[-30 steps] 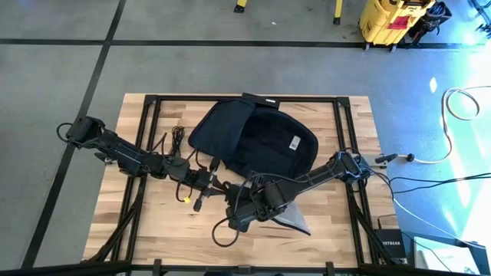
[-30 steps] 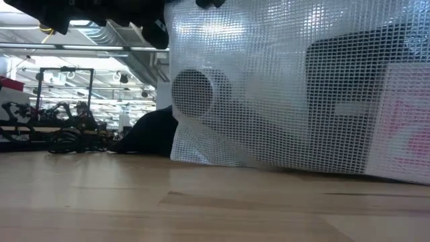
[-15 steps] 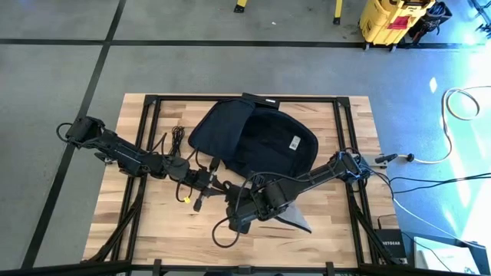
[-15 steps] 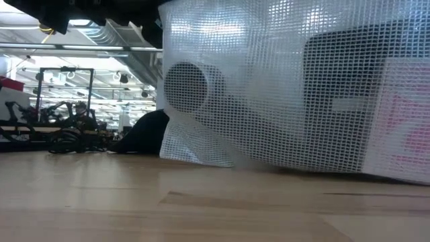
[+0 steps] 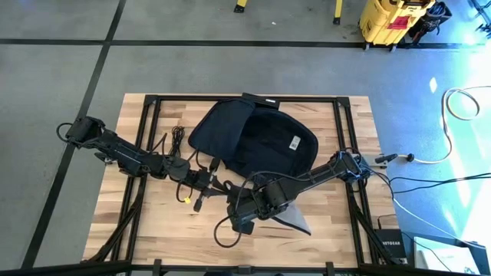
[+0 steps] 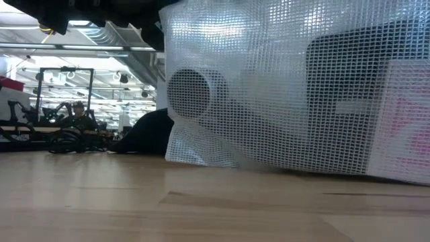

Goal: Unpack backpack
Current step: Open the transparent zip bag

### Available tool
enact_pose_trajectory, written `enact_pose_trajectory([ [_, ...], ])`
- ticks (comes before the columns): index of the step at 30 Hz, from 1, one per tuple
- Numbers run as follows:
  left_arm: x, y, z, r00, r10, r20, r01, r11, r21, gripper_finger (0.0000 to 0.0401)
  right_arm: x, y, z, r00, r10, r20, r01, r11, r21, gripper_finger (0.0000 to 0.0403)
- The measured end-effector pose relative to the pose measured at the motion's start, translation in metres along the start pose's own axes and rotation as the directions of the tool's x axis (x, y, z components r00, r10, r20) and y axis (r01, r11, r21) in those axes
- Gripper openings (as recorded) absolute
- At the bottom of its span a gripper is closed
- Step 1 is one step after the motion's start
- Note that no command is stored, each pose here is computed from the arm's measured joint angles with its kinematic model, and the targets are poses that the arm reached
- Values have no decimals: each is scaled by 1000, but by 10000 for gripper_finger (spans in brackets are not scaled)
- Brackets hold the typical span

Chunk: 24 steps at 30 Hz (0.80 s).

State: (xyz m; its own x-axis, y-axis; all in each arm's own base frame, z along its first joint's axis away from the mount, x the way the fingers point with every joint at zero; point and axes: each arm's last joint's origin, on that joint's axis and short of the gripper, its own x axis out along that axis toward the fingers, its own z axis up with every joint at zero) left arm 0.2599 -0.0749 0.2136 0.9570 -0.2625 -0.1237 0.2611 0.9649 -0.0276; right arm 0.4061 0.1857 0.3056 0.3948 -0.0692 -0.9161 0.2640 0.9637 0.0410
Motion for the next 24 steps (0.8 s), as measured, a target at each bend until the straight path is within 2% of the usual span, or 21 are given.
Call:
enact_pose_trajectory([
  [8,0,0,-2,1000,5,-16,-5,1000,0,0,-1,2,-3,1000,4,-19,-4,1000,-5,1],
  [24,0,0,-2,1000,9,-16,-9,1000,-14,0,-9,17,-27,996,-33,-77,31,999,-35,1],
])
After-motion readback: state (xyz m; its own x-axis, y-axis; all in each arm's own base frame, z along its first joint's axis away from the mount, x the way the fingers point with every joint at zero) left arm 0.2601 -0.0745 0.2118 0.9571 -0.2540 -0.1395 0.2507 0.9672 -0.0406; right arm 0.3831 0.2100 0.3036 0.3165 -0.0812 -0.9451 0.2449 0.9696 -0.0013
